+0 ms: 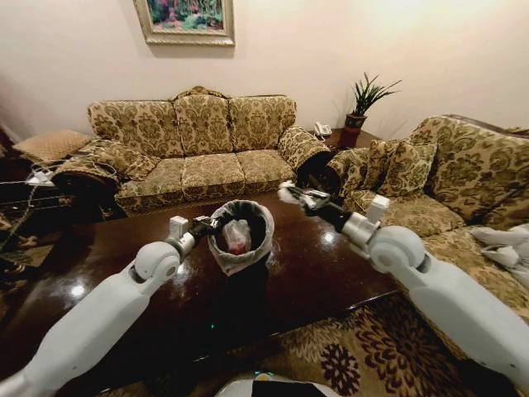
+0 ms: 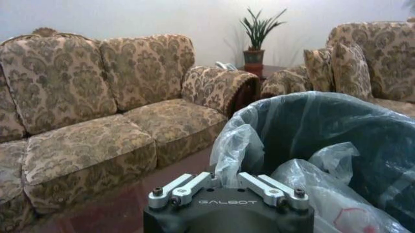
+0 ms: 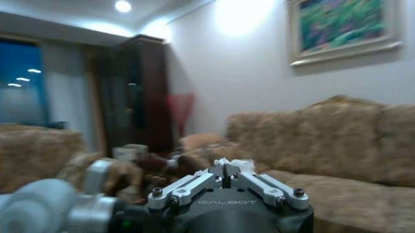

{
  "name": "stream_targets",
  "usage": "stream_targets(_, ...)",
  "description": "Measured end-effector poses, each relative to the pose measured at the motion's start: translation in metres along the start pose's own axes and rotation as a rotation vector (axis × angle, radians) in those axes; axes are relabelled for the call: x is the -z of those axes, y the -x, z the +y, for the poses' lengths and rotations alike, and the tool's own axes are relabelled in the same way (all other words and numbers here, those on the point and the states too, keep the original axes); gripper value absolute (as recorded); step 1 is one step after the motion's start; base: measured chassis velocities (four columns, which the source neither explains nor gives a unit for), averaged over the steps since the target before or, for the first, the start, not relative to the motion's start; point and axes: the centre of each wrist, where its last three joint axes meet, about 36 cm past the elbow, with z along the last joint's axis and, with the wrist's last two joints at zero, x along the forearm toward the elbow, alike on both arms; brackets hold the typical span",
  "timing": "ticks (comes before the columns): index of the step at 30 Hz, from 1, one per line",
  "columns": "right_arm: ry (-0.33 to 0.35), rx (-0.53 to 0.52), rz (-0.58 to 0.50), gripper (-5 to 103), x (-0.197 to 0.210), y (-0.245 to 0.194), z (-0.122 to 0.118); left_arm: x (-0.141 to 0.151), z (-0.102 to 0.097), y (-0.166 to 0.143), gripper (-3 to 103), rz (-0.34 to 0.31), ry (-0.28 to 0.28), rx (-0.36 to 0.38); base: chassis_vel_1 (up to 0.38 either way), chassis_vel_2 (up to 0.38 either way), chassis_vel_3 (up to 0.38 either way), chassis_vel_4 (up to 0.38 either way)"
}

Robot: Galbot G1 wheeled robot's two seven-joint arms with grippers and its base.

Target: Move to the front of the table and place the trash on the table into the trash bin.

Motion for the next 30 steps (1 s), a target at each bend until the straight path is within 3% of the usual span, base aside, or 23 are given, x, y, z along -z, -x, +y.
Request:
stream_targets(4, 0.014, 0.062, 0.019, 0, -0.017, 0.028, 0.002, -0.001, 0.002, -0.007, 3, 0.007, 0.008, 0.005, 0.000, 0.000, 0.000, 0.000)
stream_targets(10, 0.020, 0.054, 0.033, -3, -0.030, 0.052, 0.002, -0.001, 0.002, -0.009, 3, 0.001, 0.004, 0.009, 0.000, 0.000, 0.000, 0.000)
stream_targets(12, 0.021, 0.054, 0.040, 2, -0.032, 0.052, 0.002, -0.001, 0.002, -0.009, 3, -0.002, 0.000, 0.008, 0.000, 0.000, 0.000, 0.000)
stream_targets(16, 0.018, 0.054, 0.057, 24, -0.035, 0.051, 0.001, -0.002, 0.000, -0.006, 3, -0.008, -0.012, 0.006, 0.000, 0.000, 0.000, 0.000)
stream_targets(24, 0.009, 0.049, 0.061, 45, -0.034, 0.050, -0.002, -0.004, -0.002, -0.002, 3, -0.009, -0.023, 0.000, 0.000, 0.000, 0.000, 0.000)
stream_targets(29, 0.008, 0.032, 0.049, 73, -0.030, 0.052, 0.000, -0.005, -0.003, -0.002, 3, -0.012, -0.027, 0.000, 0.000, 0.000, 0.000, 0.000)
stream_targets(30, 0.008, 0.032, 0.049, 73, -0.030, 0.052, 0.000, -0.005, -0.003, -0.002, 3, -0.012, -0.027, 0.000, 0.000, 0.000, 0.000, 0.000)
